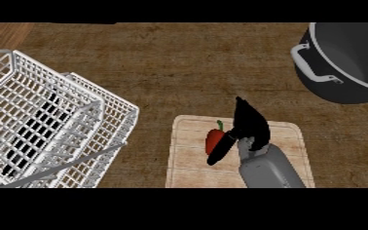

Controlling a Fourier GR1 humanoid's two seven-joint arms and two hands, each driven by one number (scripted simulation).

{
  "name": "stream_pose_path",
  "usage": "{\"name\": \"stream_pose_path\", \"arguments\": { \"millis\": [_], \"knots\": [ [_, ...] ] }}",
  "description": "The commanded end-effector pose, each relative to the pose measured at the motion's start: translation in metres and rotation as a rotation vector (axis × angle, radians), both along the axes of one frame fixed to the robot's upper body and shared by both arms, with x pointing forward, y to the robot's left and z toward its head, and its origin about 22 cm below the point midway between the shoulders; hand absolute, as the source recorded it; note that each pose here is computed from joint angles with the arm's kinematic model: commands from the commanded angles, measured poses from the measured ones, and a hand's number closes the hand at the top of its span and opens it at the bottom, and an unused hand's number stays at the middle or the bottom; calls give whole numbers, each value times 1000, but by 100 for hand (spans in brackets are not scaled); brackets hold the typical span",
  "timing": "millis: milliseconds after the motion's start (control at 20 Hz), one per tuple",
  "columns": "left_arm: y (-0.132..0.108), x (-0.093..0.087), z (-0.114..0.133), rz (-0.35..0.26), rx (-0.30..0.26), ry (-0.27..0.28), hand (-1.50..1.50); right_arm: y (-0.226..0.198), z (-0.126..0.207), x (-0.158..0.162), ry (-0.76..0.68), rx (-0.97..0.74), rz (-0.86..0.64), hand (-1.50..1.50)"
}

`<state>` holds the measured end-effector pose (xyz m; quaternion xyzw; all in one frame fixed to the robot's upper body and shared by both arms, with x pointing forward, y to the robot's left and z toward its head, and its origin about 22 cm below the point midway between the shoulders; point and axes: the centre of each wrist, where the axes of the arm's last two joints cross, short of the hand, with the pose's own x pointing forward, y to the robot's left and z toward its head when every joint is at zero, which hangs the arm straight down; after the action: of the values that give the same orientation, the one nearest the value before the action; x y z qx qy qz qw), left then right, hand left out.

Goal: Pick the bell pepper from the cutting board and place it in the pot

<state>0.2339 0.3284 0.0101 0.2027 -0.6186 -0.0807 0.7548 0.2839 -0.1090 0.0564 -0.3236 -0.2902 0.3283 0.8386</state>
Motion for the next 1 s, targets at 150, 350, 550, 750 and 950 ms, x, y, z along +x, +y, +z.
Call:
{"name": "stream_pose_path", "arguments": {
  "millis": [150, 350, 550, 750, 950],
  "knots": [
    [8, 4, 1, 7, -27, -24, 0, 9, 4, 10, 163, -127, -120, -150],
    [5, 2, 1, 12, -16, -30, 0, 13, -4, 14, 178, -121, -134, -150],
    [4, 5, -2, 7, -12, -52, 0, 22, -5, 8, 207, -124, -62, 150],
    [10, -3, 3, 11, -27, -27, 0, 26, -17, 11, 169, -130, -22, 150],
    [-6, -2, -1, 9, -25, -51, 0, 28, -9, 13, 152, -127, -28, 150]
  ]
}}
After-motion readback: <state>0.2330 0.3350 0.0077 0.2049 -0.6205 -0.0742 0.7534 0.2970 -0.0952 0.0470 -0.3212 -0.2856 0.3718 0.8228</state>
